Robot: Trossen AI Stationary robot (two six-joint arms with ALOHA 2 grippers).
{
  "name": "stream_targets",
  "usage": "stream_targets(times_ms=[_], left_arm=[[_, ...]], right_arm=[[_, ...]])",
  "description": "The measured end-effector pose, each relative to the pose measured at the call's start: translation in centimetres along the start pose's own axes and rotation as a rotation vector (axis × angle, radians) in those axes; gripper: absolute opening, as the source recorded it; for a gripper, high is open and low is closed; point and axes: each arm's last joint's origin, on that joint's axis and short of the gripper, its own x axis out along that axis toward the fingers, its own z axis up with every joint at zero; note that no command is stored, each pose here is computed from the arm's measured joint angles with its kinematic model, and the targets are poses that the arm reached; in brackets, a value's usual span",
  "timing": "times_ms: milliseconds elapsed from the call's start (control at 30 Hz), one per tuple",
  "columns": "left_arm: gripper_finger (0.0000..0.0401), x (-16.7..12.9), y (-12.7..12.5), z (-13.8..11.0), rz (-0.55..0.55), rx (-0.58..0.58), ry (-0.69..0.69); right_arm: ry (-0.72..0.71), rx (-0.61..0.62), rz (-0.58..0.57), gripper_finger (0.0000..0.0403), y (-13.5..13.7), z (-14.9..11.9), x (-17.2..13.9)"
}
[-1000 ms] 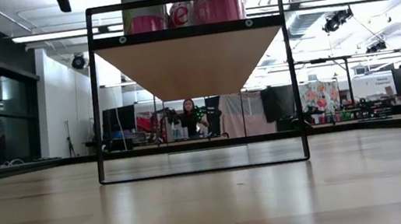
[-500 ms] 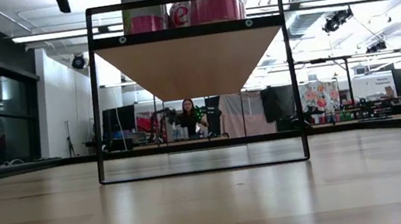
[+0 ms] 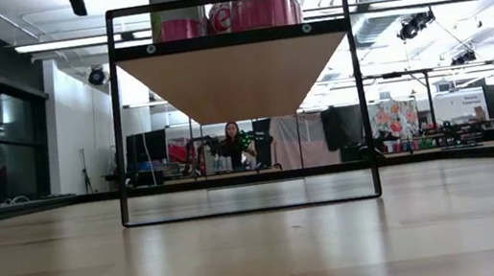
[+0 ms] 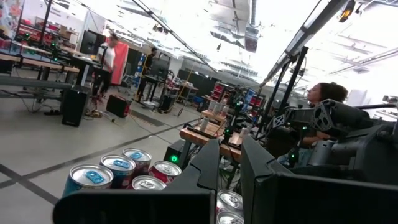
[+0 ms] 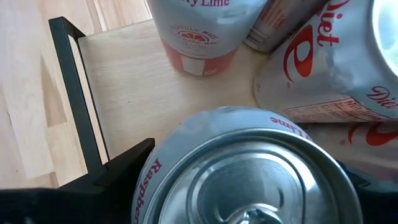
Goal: Place canned beverage on shelf
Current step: Put the pink white soda can on the shelf
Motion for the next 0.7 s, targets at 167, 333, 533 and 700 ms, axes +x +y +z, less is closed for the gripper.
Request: stream_targets(times_ms=[167,333,533,700], left_arm=[[0.0,0.0,0.0,0.0,0.0,0.0,0.0],[0.0,0.0,0.0,0.0,0.0,0.0,0.0],[0.0,0.0,0.0,0.0,0.0,0.0,0.0],[0.0,0.0,-0.01,0.0,0.0,0.0,0.0]], right_arm=[[0.012,-0.011,-0.004,0.0312,0.01,-0.15,-0.03],[0.026,-0.016,-0.01,0.0312,-0.05,-0.29,-0.03],[0.029,-0.016,-0.002,0.0312,-0.02,-0.29,-0.03],[0.027,-0.013,-0.001,0.0312,-0.01,-0.27,-0.03]])
